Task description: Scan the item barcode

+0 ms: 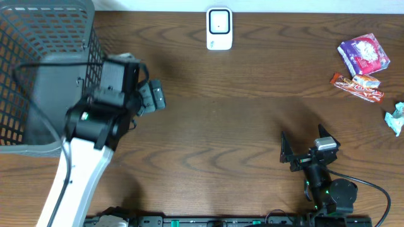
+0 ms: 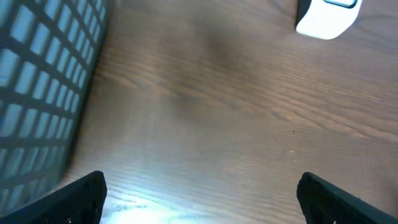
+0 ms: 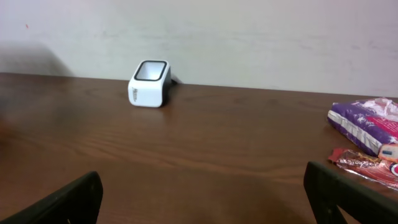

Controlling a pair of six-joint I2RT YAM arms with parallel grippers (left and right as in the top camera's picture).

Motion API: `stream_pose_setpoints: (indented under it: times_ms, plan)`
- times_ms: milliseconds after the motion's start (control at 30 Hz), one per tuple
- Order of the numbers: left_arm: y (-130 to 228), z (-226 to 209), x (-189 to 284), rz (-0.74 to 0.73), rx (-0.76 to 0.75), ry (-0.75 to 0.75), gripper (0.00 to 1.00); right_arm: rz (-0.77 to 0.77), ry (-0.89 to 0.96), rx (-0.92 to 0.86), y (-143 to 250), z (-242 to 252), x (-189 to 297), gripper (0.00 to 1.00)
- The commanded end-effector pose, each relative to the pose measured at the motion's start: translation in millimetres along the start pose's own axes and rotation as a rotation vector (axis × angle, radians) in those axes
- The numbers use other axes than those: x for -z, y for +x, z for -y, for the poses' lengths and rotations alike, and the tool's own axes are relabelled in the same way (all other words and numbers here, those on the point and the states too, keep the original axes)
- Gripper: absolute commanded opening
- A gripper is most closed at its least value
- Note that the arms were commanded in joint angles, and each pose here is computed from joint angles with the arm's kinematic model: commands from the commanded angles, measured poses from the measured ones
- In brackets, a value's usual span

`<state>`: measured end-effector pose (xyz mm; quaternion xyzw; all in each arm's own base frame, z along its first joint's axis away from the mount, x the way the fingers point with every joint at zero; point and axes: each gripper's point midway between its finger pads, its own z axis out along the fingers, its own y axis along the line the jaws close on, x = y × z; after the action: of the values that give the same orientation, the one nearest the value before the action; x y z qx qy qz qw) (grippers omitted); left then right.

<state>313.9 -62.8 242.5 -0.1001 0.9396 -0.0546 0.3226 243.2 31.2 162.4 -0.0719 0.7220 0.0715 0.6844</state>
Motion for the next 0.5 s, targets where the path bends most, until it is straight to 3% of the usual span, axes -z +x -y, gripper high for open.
stream_pose_setpoints:
  times_ms: [0, 467]
  plan:
    - [7, -9, 9, 0.045, -0.039, -0.004, 0.98, -0.001, 0.004, 0.007, 1, 0, 0, 0.99]
    - [27, -18, 12, 0.357, 0.008, 0.134, 0.98, -0.001, 0.004, 0.007, 1, 0, 0, 0.99]
